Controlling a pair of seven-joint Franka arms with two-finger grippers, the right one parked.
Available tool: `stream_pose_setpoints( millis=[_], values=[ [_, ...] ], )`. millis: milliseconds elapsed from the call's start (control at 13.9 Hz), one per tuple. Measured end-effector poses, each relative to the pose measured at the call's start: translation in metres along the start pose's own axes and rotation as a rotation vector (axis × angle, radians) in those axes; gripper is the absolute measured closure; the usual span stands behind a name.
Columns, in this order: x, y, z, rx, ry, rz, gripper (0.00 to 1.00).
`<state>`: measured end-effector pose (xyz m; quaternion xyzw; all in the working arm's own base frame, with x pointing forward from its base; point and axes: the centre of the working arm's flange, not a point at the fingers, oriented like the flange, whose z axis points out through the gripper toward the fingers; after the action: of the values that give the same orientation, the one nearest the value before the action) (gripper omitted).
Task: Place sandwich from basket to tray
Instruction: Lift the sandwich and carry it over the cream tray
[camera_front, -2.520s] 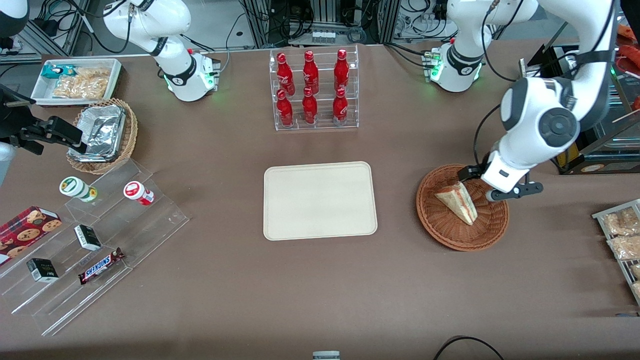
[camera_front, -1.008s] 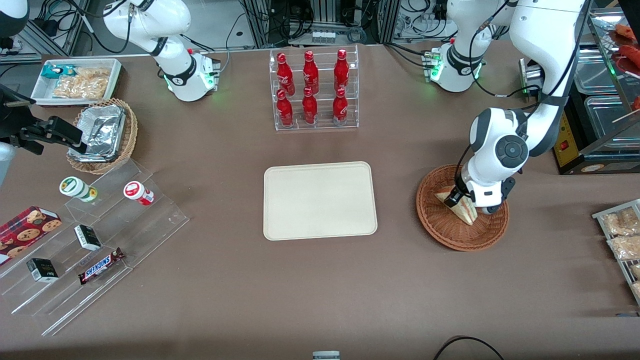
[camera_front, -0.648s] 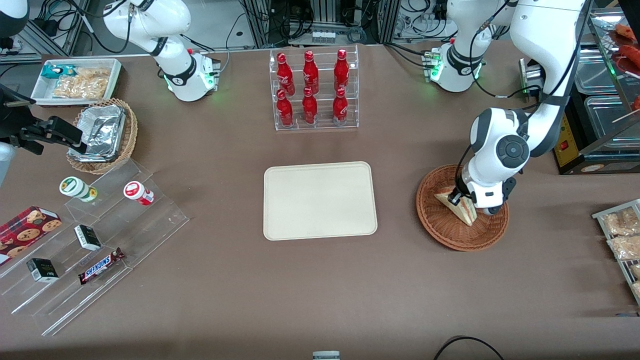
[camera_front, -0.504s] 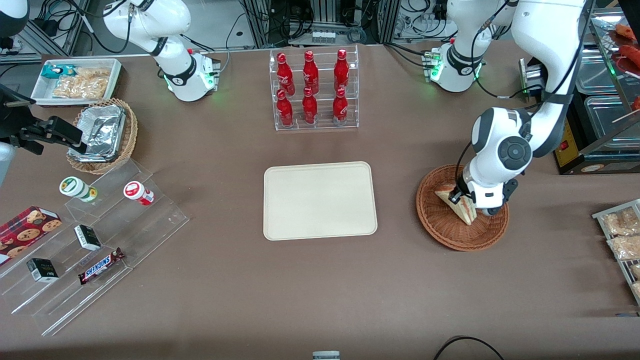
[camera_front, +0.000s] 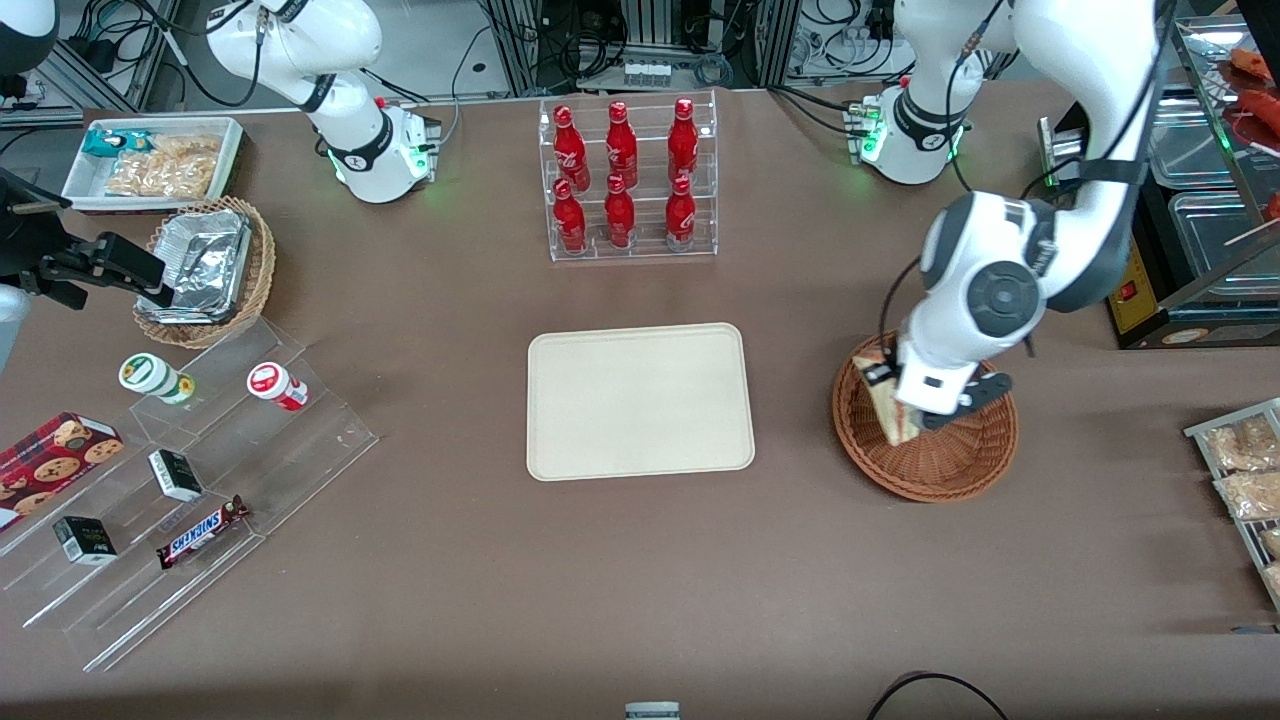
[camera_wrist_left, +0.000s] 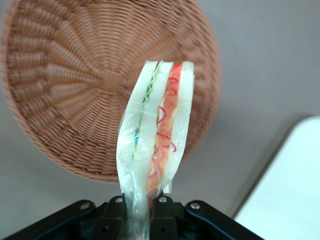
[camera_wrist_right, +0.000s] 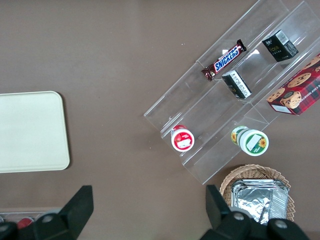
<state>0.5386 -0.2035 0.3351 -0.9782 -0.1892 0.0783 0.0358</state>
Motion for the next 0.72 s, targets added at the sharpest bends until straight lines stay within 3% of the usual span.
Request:
stream_pose_setpoints(
  millis=[288,720],
  values=[
    [-0.039,0.080,0.000,-0.009,0.022,0.137,0.85],
    [-0.075,0.187,0.027,-0.035,0.029,0.220,0.85]
  ],
)
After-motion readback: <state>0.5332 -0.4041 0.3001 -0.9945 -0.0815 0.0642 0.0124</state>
